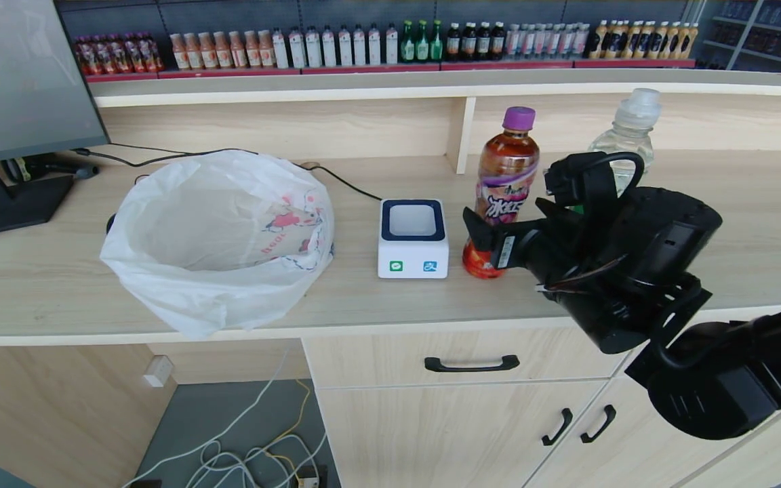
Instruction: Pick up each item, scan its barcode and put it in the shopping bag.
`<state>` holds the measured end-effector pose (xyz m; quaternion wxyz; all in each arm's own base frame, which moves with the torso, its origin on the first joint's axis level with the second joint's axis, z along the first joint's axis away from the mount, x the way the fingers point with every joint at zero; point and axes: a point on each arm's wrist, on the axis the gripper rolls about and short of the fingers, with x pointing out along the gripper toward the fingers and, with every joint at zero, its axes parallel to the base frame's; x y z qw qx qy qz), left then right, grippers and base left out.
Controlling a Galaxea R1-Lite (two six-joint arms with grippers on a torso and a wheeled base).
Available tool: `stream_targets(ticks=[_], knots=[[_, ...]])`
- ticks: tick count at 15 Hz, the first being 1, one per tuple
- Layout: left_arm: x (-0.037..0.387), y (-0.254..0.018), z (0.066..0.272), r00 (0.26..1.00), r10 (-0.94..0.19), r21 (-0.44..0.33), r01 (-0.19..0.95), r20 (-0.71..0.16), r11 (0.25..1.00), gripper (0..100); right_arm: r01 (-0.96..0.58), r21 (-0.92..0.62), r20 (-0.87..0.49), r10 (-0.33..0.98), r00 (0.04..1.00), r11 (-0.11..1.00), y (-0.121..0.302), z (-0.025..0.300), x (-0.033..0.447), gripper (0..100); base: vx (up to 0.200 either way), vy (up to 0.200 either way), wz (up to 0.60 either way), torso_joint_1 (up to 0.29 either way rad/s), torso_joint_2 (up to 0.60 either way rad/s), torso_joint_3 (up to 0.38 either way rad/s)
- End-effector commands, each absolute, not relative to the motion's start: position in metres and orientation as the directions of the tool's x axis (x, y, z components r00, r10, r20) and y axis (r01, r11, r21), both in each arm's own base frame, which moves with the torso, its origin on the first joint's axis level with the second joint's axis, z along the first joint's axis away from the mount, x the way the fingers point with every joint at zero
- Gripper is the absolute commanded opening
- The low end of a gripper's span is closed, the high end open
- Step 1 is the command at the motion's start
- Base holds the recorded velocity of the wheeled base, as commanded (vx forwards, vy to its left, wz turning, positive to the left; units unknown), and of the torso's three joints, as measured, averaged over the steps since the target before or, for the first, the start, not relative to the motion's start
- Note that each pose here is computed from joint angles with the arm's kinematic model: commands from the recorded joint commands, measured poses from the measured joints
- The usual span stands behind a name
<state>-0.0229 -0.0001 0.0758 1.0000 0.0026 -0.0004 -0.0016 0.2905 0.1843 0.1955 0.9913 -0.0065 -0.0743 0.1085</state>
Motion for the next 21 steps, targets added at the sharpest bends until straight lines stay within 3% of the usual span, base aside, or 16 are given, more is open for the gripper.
stream_targets(ticks=[1, 18, 19, 21], knots=[[-0.023, 0.0, 0.075, 1.0, -0.003, 0.005, 0.003, 0.0, 1.0, 100, -0.212, -0.035, 0.136, 0.215, 0.967, 0.977, 0.188, 0.19, 0.296, 100, 0.0, 0.0, 0.0, 0.0, 0.0, 0.0], [-0.023, 0.0, 0.076, 1.0, -0.003, 0.005, 0.003, 0.002, 1.0, 100, -0.129, -0.064, 0.19, 0.139, 0.972, 0.99, 0.196, 0.197, 0.326, 100, 0.0, 0.0, 0.0, 0.0, 0.0, 0.0], [-0.023, 0.0, 0.076, 1.0, -0.003, 0.005, 0.003, 0.002, 1.0, 100, -0.129, -0.064, 0.19, 0.139, 0.972, 0.99, 0.196, 0.197, 0.326, 0, 0.0, 0.0, 0.0, 0.0, 0.0, 0.0], [-0.023, 0.0, 0.075, 1.0, -0.003, 0.006, 0.003, 0.0, 1.0, 100, -0.13, -0.063, 0.195, 0.14, 0.971, 0.989, 0.195, 0.199, 0.325, 0, 0.0, 0.0, 0.0, 0.0, 0.0, 0.0]])
